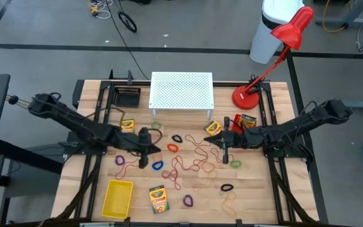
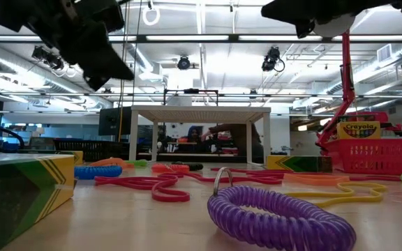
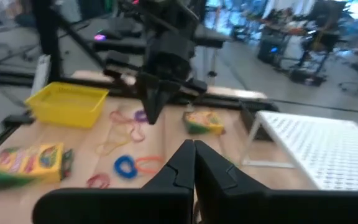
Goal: Pick & Place Office Desk Supplies
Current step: Put the blue spring rubber band into the black bin
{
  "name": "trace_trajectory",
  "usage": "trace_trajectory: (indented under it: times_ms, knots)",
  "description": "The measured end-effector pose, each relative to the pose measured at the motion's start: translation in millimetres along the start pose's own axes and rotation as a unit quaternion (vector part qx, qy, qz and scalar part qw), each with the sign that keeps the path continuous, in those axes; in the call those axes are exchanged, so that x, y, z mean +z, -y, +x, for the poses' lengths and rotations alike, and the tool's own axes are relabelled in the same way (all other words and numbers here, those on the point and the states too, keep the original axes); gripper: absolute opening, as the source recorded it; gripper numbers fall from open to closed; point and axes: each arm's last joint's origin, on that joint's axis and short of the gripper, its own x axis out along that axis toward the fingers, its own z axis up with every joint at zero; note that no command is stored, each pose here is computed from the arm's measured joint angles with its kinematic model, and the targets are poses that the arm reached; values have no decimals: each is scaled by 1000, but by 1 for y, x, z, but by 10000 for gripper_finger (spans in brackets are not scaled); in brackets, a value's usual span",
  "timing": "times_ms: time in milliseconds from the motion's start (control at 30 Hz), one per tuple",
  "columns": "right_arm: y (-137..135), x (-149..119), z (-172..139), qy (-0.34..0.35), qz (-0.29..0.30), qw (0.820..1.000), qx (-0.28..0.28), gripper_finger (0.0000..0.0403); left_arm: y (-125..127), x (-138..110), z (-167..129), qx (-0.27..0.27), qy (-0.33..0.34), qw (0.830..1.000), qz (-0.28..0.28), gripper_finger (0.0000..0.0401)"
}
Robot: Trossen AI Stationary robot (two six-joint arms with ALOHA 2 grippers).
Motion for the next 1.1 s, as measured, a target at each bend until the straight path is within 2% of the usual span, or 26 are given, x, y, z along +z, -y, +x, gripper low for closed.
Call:
trace_trajectory:
  times_ms: [167, 300, 533, 800, 933, 1000, 1100]
  knots:
    - [-1, -20, -2, -22, -5, 1000, 7, 5, 24, -10, 8, 13, -86, 995, -51, 43]
    - [-1, -32, -4, -17, -5, 1000, 5, 10, 45, -17, 16, 27, -135, 988, -62, 73]
    - [-1, -35, -5, -6, -16, 1000, 10, 11, 64, -30, 43, 55, -204, 972, -100, 117]
    - [-1, -34, -5, -4, -2, 1000, 5, 12, 66, -28, 56, 76, -199, 970, -119, 179]
    - [-1, -29, -4, 27, 27, 999, -5, 12, 56, -33, 59, 102, -236, 960, -113, 208]
    - [-2, -29, -3, 31, 23, 999, 5, 12, 48, -38, 64, 113, -264, 953, -95, 214]
    - [-5, -29, 0, 41, -1, 999, 36, 12, 43, -35, 76, 86, -270, 955, -81, 215]
